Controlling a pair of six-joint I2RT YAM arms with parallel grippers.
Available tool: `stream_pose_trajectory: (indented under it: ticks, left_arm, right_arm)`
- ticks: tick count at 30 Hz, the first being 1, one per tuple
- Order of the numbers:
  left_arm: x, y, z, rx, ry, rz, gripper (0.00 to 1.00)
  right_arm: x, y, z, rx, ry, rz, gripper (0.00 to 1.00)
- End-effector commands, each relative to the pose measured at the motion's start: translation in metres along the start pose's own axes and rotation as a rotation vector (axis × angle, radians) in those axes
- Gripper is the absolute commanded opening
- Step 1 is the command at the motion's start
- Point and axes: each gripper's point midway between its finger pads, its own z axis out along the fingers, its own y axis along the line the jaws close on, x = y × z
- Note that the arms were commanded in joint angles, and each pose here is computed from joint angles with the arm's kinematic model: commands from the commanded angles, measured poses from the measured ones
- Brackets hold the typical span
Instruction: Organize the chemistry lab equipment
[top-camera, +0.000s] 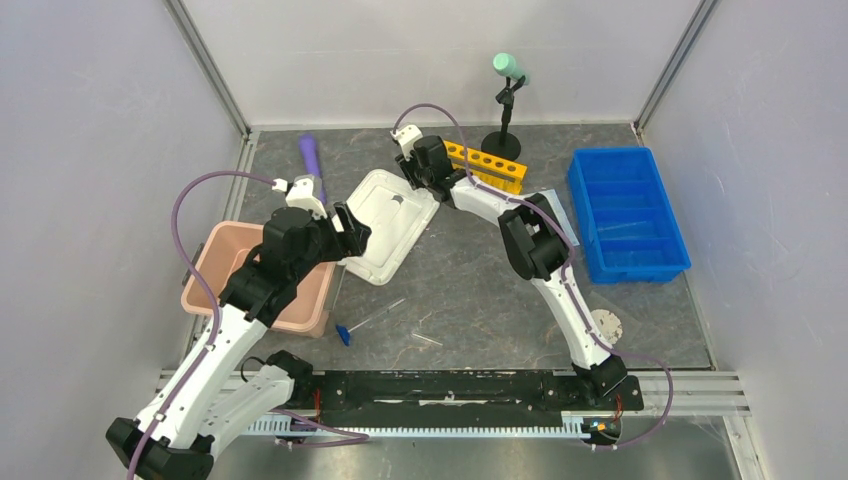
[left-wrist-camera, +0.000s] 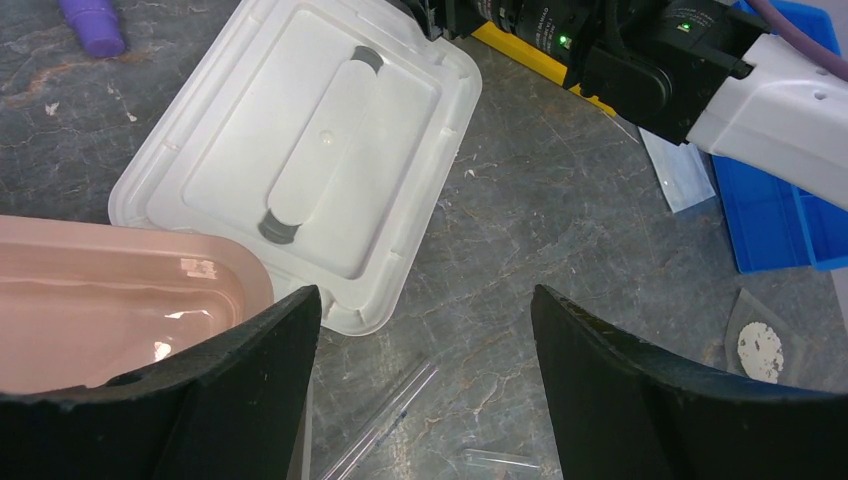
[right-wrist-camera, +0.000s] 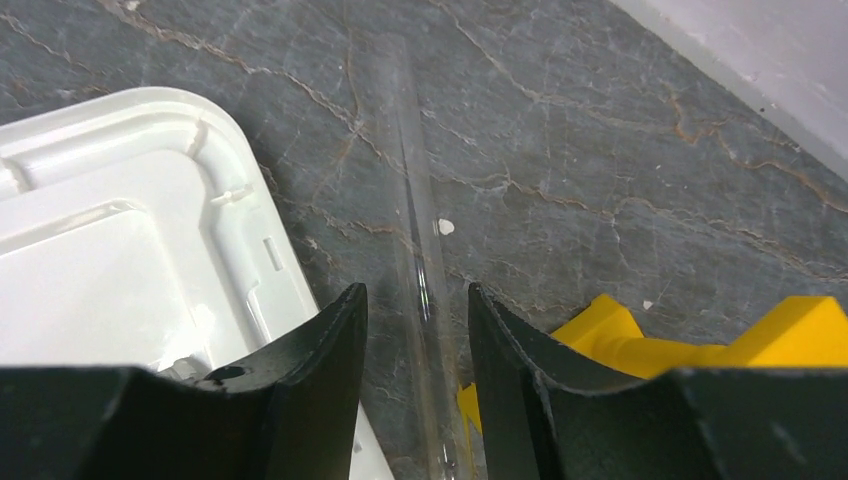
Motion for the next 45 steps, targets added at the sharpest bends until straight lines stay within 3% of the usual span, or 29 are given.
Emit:
stream_pose_trajectory:
  ticks: [1, 15, 25, 40, 45]
  left_arm:
    - [0.000, 0.000, 0.001, 0.008, -0.002, 0.038, 0.84]
    - [0.000, -0.001, 0.003, 0.008, 0.002, 0.034, 0.84]
    - [-0.002, -0.001, 0.001, 0.008, -0.007, 0.031, 0.84]
    - [-0.005, 0.002, -0.002, -0.006, -0.028, 0.036, 0.84]
    - [-0.006, 0.003, -0.002, -0.011, -0.032, 0.035, 0.84]
  right_arm:
    - [-0.014, -0.011, 0.003, 0.029, -0.036, 0.007, 0.48]
    - [0.017, -0.014, 0.007, -0.025, 0.046, 0.016, 0.48]
    - [0.028, -0.007, 0.001, -0.067, 0.079, -0.001, 0.38]
    - [-0.006, -0.010, -0.010, -0.079, 0.011, -0.013, 0.29]
    - [-0.034, -0.014, -0.026, -0.067, -0.064, -0.021, 0.27]
